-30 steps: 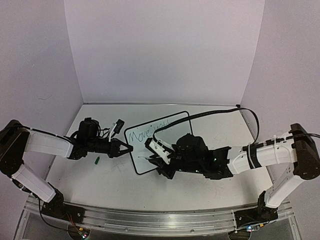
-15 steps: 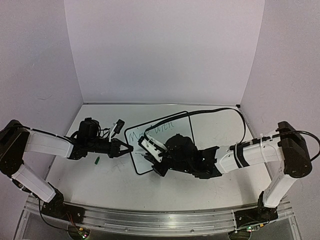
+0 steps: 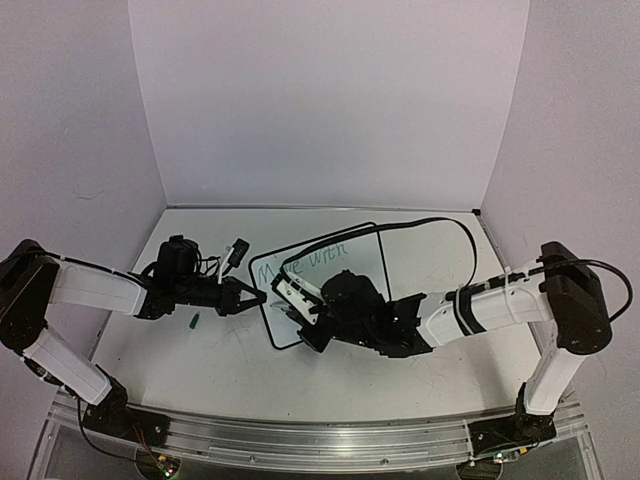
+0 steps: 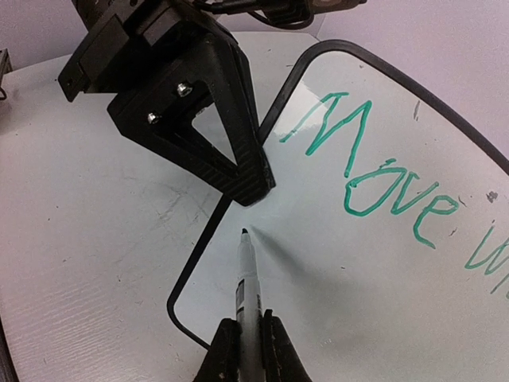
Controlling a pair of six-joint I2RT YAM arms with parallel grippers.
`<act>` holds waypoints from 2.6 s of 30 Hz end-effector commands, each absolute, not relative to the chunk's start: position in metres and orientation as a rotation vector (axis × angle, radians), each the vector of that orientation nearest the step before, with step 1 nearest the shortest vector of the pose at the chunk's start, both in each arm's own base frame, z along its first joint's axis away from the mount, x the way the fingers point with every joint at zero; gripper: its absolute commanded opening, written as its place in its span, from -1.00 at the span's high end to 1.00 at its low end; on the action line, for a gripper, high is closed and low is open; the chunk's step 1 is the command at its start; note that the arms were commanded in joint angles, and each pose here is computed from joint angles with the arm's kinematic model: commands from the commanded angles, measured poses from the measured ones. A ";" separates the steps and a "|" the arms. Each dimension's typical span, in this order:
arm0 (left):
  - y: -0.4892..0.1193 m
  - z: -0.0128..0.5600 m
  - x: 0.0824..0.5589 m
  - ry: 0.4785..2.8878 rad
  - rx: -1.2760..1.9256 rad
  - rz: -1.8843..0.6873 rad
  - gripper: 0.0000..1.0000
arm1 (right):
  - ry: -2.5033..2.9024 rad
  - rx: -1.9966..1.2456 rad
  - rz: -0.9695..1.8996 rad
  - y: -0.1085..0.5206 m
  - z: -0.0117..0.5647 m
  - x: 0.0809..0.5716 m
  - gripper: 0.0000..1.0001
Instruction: Write a sentence on the whiteboard
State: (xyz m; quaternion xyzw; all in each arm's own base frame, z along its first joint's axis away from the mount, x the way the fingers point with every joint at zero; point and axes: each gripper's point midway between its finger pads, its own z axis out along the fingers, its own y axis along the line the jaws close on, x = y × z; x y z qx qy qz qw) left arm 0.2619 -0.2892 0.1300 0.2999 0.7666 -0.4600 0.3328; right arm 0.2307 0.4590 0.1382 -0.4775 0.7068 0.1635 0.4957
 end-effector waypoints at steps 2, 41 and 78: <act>-0.288 0.136 0.271 1.981 0.799 -1.132 1.00 | 1.679 -1.085 0.400 0.469 0.160 0.241 1.00; -0.287 0.134 0.270 1.986 0.801 -1.121 1.00 | 1.822 -1.124 0.426 0.452 0.108 0.229 1.00; -0.285 0.131 0.270 1.991 0.800 -1.109 1.00 | 1.728 -1.025 0.511 0.467 0.157 0.246 1.00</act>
